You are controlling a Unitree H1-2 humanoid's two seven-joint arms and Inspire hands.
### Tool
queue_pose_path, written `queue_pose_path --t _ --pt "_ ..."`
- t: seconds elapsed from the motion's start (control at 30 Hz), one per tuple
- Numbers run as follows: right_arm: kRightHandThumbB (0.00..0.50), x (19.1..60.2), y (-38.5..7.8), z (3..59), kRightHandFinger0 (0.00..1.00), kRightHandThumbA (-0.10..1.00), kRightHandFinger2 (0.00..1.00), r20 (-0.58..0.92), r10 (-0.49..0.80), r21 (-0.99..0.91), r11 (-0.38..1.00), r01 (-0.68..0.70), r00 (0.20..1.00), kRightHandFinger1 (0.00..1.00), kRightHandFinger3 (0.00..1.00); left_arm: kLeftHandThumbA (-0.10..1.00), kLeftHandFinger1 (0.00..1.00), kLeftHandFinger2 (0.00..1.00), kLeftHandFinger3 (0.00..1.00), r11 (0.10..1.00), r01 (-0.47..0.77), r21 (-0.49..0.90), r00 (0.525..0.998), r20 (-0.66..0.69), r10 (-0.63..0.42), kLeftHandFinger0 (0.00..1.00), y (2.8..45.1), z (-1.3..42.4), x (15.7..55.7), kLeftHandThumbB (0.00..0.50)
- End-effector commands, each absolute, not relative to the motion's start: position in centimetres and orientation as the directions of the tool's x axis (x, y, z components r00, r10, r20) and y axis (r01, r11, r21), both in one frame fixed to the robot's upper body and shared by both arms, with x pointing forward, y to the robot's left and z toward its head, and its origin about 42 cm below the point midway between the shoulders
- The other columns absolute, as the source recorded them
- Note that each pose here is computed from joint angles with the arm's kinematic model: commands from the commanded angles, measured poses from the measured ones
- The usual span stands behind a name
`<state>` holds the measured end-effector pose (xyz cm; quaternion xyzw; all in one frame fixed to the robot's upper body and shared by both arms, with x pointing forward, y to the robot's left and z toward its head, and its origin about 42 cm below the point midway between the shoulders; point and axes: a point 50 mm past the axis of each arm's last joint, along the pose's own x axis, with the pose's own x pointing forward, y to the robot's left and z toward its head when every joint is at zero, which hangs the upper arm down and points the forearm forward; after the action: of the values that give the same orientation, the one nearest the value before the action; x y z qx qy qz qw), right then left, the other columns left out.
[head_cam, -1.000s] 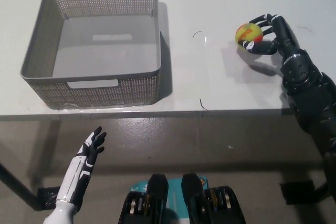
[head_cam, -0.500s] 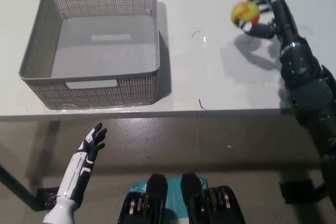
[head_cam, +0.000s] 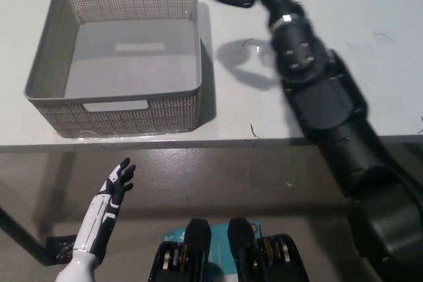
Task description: Use the right hand to pick up a tennis ball and put it into a container on the left side
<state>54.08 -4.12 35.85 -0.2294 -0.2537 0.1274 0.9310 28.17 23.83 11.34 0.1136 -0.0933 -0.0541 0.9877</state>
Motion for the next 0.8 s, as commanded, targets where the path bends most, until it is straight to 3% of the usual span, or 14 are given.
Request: queue_pose_path --t 0.0,0.07,0.13,0.2,0.23,0.3,0.4,0.53,0.6,0.7,0.77 --pt "0.001 53.2 0.8 40.5 0.00 0.65 0.43 0.459 0.461 -0.573 0.807 -0.143 0.759 0.13 0.37 1.00 1.00 1.00 1.00 0.963 0.098 0.251 0.965 0.211 -0.154 1.00 23.6 12.2 28.2 0.143" --pt "0.005 52.9 2.7 40.1 0.00 0.67 0.51 0.446 0.491 -0.586 0.792 -0.170 0.749 0.17 0.43 1.00 1.00 1.00 1.00 0.960 0.099 0.263 0.966 0.206 -0.156 1.00 23.6 12.4 28.2 0.152" --pt "0.002 52.7 4.3 39.5 0.00 0.65 0.59 0.432 0.519 -0.608 0.771 -0.187 0.738 0.22 0.61 1.00 1.00 1.00 1.00 0.957 0.102 0.270 0.965 0.208 -0.161 1.00 23.5 12.4 28.3 0.148" --pt "0.001 52.4 6.1 38.8 0.00 0.67 0.64 0.390 0.555 -0.648 0.732 -0.209 0.734 0.28 0.35 1.00 1.00 1.00 1.00 0.957 0.104 0.272 0.965 0.207 -0.163 1.00 23.5 12.4 28.3 0.166" --pt "0.000 52.3 6.8 38.4 0.00 0.67 0.63 0.365 0.568 -0.665 0.714 -0.220 0.738 0.27 0.29 1.00 1.00 1.00 1.00 0.957 0.104 0.270 0.965 0.205 -0.163 1.00 23.5 12.3 28.3 0.176" --pt "0.000 52.1 7.9 37.4 0.00 0.65 0.61 0.318 0.586 -0.681 0.688 -0.250 0.745 0.27 0.29 1.00 1.00 1.00 1.00 0.960 0.106 0.260 0.965 0.205 -0.163 1.00 23.4 12.2 28.4 0.185" --pt "0.000 51.7 8.9 35.8 0.00 0.63 0.61 0.246 0.601 -0.718 0.640 -0.274 0.761 0.29 0.45 1.00 1.00 1.00 1.00 0.961 0.104 0.257 0.967 0.202 -0.159 1.00 23.3 12.1 28.2 0.174" --pt "0.000 51.5 9.4 34.2 0.00 0.59 0.64 0.173 0.600 -0.774 0.573 -0.269 0.781 0.34 0.54 1.00 1.00 1.00 1.00 0.958 0.110 0.264 0.965 0.201 -0.166 1.00 23.4 12.2 28.2 0.162" --pt "0.000 51.4 9.4 33.6 0.00 0.58 0.57 0.168 0.601 -0.808 0.539 -0.240 0.781 0.25 0.51 1.00 1.00 1.00 1.00 0.958 0.118 0.260 0.965 0.198 -0.173 1.00 23.4 12.3 28.3 0.159" --pt "0.008 51.5 9.2 33.0 0.00 0.61 0.56 0.141 0.599 -0.848 0.483 -0.216 0.788 0.24 0.55 1.00 1.00 1.00 1.00 0.957 0.118 0.264 0.964 0.201 -0.174 1.00 23.4 12.4 28.4 0.154" --pt "0.020 51.5 9.1 32.8 0.00 0.62 0.49 0.132 0.598 -0.855 0.472 -0.215 0.791 0.18 0.52 1.00 1.00 1.00 1.00 0.957 0.118 0.267 0.964 0.200 -0.175 1.00 23.4 12.4 28.3 0.153"
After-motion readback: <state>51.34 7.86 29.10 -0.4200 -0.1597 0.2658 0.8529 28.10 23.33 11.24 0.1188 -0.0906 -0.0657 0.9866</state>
